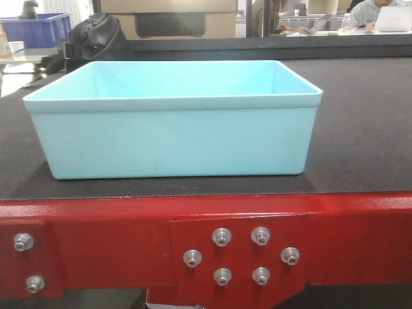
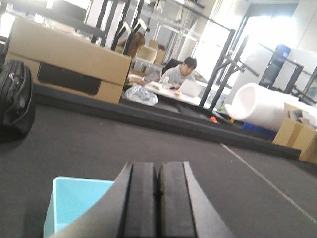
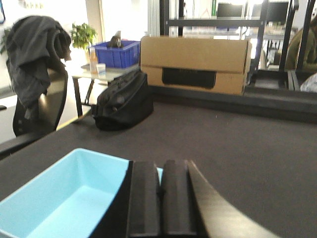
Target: Fetch blue bin and place on conveyor start
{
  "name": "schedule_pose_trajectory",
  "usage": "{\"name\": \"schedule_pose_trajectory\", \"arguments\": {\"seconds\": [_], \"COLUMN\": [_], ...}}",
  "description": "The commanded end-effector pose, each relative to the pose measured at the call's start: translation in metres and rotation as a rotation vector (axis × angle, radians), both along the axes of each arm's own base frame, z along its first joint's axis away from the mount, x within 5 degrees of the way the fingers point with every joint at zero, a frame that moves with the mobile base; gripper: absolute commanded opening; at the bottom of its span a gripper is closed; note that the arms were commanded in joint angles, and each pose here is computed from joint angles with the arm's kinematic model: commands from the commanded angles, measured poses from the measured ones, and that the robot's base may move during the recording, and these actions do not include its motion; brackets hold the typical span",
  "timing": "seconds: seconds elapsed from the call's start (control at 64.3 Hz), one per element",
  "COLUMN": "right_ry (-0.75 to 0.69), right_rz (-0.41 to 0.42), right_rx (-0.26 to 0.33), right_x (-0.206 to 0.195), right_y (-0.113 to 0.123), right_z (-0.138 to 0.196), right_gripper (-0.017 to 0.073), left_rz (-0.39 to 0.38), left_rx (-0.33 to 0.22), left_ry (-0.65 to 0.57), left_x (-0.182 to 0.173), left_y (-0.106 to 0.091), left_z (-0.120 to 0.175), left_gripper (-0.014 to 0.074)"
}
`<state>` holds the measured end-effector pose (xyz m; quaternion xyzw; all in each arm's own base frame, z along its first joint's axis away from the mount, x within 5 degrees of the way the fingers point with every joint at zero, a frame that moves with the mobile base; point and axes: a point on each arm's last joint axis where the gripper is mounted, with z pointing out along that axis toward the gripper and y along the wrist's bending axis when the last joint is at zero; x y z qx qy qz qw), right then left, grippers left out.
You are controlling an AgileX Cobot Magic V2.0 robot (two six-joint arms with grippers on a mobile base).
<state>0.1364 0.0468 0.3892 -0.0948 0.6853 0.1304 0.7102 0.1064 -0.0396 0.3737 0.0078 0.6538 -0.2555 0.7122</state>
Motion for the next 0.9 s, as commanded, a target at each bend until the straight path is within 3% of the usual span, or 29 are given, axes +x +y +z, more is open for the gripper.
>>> {"name": "schedule_pose_trajectory", "arguments": {"seconds": [0.0, 0.684, 0.746, 0.808, 0.886], "right_ry": [-0.057, -0.063, -0.084, -0.109, -0.122], "right_rz": [0.006, -0.002, -0.019, -0.06, -0.119], "right_rx": [0.008, 0.009, -0.032, -0.123, -0.168], "right_x": [-0.01, -0.015, -0.017, -0.019, -0.023], "right_y": [-0.003, -0.006, -0.009, -0.014, -0.022], "right_z": [0.007, 0.007, 0.003, -0.005, -0.018], "right_gripper": [-0.0166, -0.0166, -0.0166, -0.0166, -0.0166], "left_rz": [-0.009, -0.009, -0.009, -0.009, -0.009], "left_rx": [-0.013, -0.014, -0.014, -0.014, -0.014], "left_ry": [-0.034, -0.037, -0.037, -0.037, -0.037], "left_x": [-0.006, -0.006, -0.006, -0.006, -0.006], "left_y": [0.001, 0.001, 0.001, 0.001, 0.001], "left_z": [0.003, 0.003, 0.003, 0.003, 0.003], "left_gripper": [-0.0111, -0.0111, -0.0111, -0.0111, -0.0111]}}
